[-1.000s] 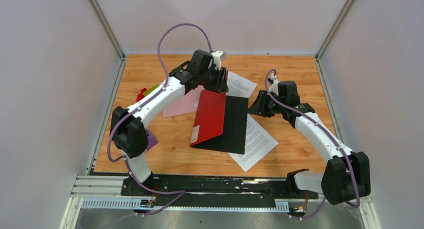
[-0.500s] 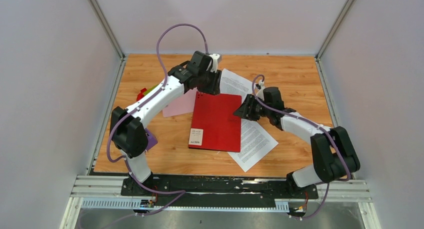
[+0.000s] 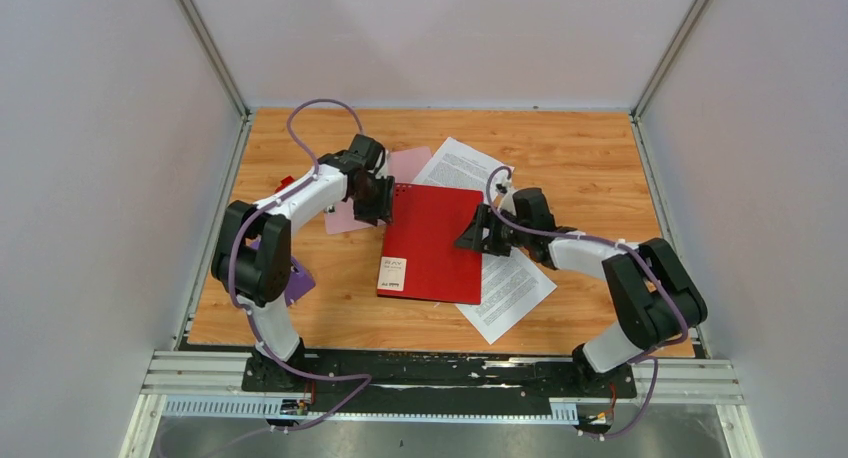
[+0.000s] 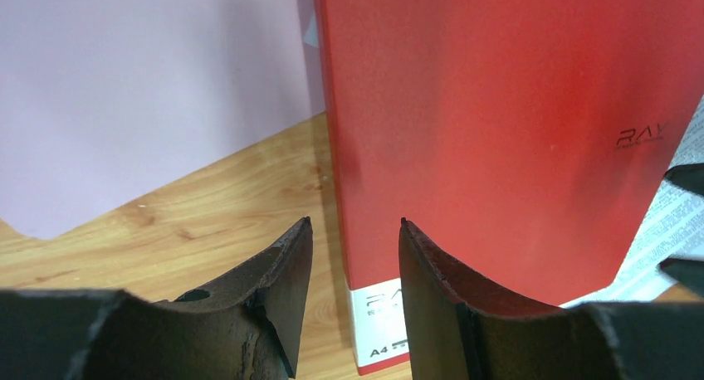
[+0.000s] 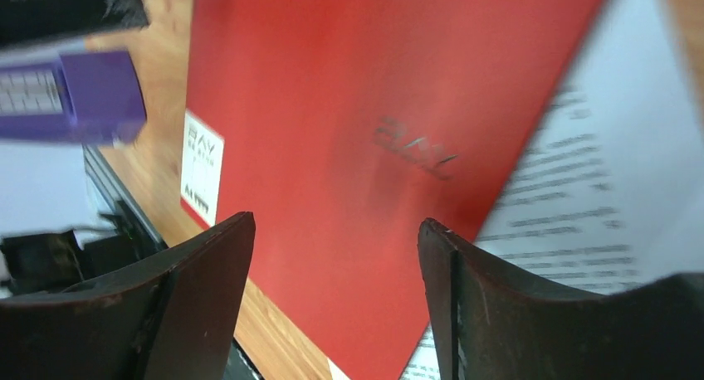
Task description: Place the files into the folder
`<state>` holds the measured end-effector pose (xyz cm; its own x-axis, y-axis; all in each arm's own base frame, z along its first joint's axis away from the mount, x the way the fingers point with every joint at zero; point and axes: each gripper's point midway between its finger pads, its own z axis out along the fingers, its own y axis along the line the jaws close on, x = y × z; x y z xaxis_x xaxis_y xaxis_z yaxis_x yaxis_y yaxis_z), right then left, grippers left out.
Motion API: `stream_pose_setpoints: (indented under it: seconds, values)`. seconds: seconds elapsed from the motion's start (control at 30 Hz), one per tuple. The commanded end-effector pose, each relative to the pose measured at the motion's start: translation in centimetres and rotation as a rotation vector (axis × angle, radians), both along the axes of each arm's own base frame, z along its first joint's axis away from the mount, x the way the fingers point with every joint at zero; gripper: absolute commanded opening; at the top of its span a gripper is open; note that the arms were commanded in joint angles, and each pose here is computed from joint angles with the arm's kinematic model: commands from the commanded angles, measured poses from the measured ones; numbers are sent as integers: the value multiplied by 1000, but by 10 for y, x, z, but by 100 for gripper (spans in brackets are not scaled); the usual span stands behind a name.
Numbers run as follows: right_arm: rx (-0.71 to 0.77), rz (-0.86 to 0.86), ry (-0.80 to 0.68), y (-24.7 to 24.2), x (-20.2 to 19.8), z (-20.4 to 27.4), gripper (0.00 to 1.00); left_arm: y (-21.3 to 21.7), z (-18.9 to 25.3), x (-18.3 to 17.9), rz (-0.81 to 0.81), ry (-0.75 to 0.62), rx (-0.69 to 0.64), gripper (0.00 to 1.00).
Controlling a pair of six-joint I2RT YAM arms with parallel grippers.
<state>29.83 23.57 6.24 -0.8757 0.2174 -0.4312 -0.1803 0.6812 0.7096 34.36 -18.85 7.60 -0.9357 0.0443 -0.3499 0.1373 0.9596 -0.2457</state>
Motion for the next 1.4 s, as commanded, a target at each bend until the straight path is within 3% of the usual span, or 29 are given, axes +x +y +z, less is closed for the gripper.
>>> stream_pose_setpoints:
  seconds: [0.0,0.17,0.27,0.47,0.73,0.9,1.37]
  values:
    - [-81,260,-424,42,-13,50,73,-18,2,5,2,-12,-94,51]
    - [-337,515,-1086,90,-58,78,71,-20,-4,5,36,33,-205,52]
    - [-437,637,-1270,106,-85,65,71,-18,-7,2,46,47,-216,52]
    - [-622,794,-1419,126,-108,32,71,-19,-16,-3,46,79,-222,51]
    - [-765,840,-1487,142,-119,-2,71,-11,-24,-9,36,91,-177,51]
    - [-899,726,-1585,135,-111,2,62,-6,-32,-12,37,104,-152,50]
    - [-1115,632,-1731,127,-102,3,41,-5,-45,-20,39,135,-151,50]
